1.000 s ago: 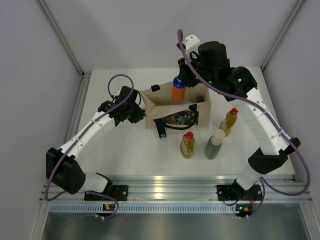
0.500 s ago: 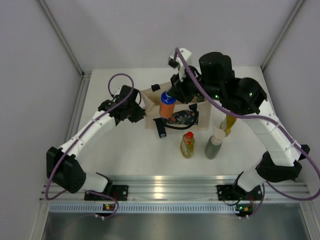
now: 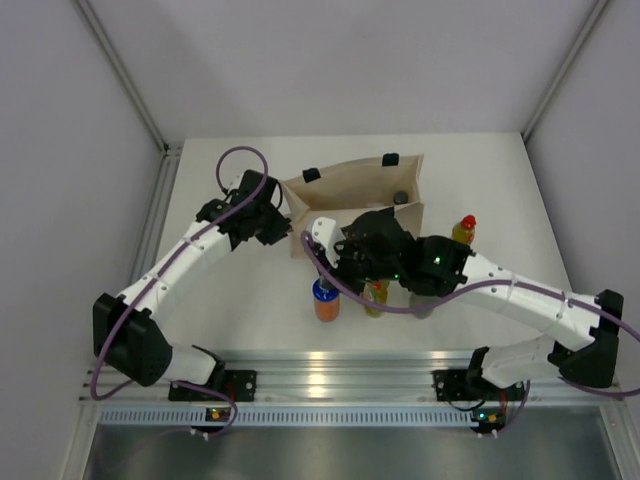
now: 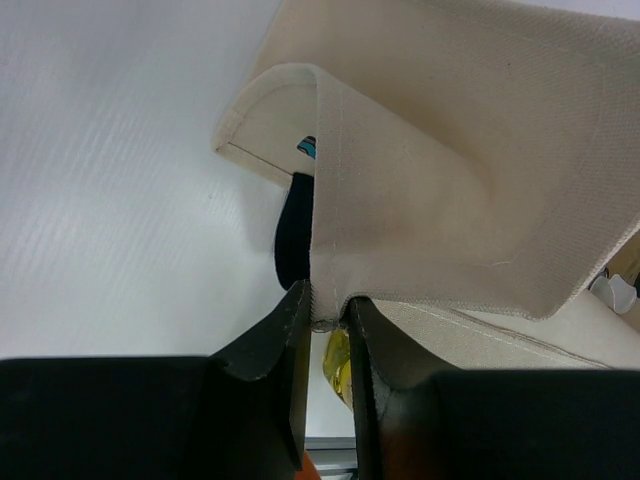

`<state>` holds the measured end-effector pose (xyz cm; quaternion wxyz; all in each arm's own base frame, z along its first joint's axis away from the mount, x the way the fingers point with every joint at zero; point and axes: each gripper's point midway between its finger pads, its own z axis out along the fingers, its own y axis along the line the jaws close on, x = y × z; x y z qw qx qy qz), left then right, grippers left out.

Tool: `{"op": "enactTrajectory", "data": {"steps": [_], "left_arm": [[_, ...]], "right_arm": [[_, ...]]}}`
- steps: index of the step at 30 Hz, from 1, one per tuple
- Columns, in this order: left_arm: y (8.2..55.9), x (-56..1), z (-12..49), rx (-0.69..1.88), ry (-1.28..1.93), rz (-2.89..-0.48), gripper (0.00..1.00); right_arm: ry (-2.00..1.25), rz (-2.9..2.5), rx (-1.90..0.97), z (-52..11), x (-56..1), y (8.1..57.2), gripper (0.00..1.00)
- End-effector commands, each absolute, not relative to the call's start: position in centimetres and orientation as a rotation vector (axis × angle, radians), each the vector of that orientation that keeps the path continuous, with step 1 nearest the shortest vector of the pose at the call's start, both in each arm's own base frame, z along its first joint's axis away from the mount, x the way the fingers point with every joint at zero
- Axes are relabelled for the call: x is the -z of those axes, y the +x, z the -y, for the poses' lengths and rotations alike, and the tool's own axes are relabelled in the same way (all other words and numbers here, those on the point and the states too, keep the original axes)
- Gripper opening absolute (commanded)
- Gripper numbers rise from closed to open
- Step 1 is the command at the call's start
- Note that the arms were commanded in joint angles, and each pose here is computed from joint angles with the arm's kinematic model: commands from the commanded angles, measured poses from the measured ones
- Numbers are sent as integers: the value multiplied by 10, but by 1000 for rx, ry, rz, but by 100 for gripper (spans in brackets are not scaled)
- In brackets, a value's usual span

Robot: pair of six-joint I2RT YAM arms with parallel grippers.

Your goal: Take the personal care products out of the canvas bag

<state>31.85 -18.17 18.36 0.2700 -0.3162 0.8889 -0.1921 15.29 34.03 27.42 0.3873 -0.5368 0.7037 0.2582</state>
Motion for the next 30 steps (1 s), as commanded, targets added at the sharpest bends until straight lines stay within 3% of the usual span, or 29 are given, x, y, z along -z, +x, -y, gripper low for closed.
{"op": "enactTrajectory", "data": {"steps": [1, 9, 11, 13, 15, 16, 18, 23, 27, 30], "left_arm": [[325, -196, 185, 540, -831, -2374, 0], [323, -195, 186, 547, -828, -2383, 0], [323, -194, 185, 544, -830, -2383, 0], [322, -194, 185, 545, -824, -2384, 0], [322, -195, 186, 550, -812, -2389, 0], [322, -195, 186, 550, -810, -2389, 0], [321, -195, 187, 552, -802, -2393, 0], [319, -196, 186, 557, -799, -2393, 0], [318, -197, 186, 565, -805, -2388, 0], [315, -198, 184, 570, -825, -2378, 0]], "right_arm": [[-1197, -1489, -832, -365, -327, 148, 0], [-1246, -1573, -824, -362, -248, 144, 0], [-1232, -1603, -832, -361, -243, 143, 11], [-1223, -1647, -827, -360, -235, 144, 32], [-1235, -1679, -830, -358, -231, 142, 40], [-1238, -1688, -827, -357, -231, 142, 51], [-1261, -1677, -820, -356, -238, 141, 58], [-1188, -1704, -785, -347, -273, 161, 58], [-858, -1904, -667, -323, -290, 227, 52], [-587, -1996, -547, -300, -306, 271, 54]]}}
